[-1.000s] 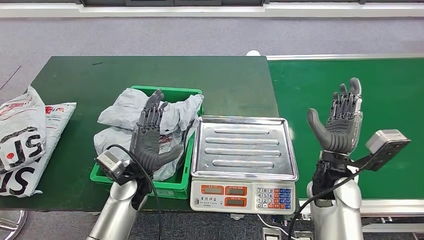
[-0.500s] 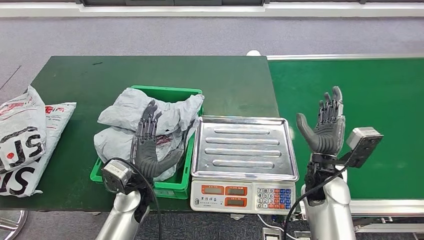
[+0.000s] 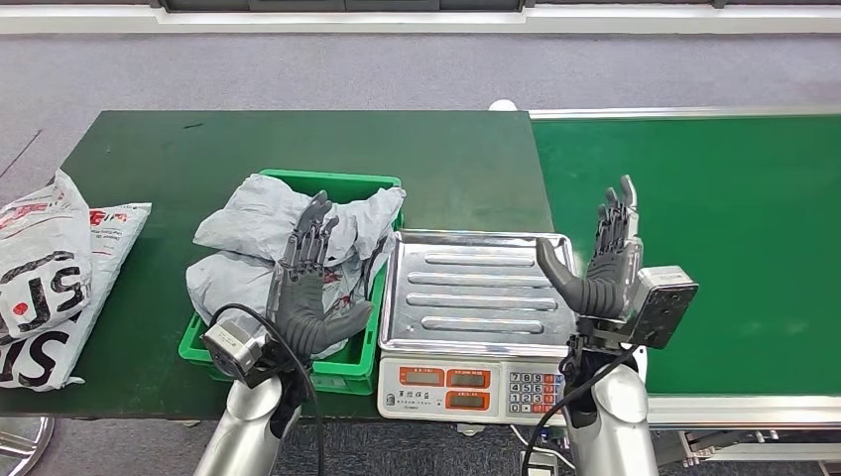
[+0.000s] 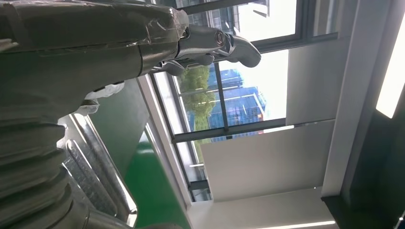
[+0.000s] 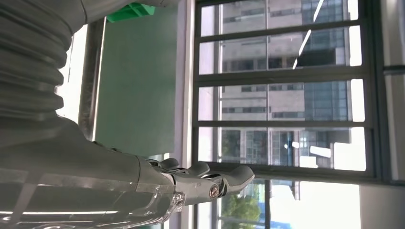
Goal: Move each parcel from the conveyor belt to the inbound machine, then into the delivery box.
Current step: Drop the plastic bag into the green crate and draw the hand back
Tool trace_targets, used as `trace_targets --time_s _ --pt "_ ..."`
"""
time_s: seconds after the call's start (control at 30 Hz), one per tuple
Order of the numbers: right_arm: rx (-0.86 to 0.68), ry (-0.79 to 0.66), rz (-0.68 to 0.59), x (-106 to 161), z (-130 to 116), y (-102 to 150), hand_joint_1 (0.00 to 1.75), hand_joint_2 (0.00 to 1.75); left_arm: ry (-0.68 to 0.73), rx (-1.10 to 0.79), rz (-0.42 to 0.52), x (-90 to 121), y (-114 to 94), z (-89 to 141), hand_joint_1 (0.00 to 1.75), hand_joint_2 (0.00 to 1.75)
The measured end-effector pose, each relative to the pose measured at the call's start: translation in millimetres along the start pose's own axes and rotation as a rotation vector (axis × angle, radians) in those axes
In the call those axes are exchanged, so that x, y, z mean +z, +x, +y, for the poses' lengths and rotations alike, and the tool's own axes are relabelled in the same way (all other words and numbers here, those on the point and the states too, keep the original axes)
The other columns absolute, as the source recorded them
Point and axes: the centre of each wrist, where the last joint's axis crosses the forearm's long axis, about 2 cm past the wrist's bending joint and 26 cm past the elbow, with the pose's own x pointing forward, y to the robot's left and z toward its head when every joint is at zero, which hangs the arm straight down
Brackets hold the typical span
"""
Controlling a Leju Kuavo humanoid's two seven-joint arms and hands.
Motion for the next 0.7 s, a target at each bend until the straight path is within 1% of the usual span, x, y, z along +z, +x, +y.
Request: trace_targets --time_s 0.17,0.3,0.5,0.7 --pt "-0.019 0.007 0.015 10 2 -2 0.00 1.75 -0.007 0.002 -0.003 -2 -2 0 0.00 1.75" --pt "-0.038 0.008 0.023 13 3 -2 0.00 1.75 -0.018 0.023 -0.004 -3 -3 0 0.00 1.75" --pt "-0.077 0.007 0.035 14 0 -3 0.00 1.75 -0.027 0.026 0.004 -9 -4 1 0.00 1.75" --pt "-0.069 0.019 0.100 21 -2 -5 0.00 1.75 -0.029 0.013 0.033 -8 -4 0 0.00 1.75"
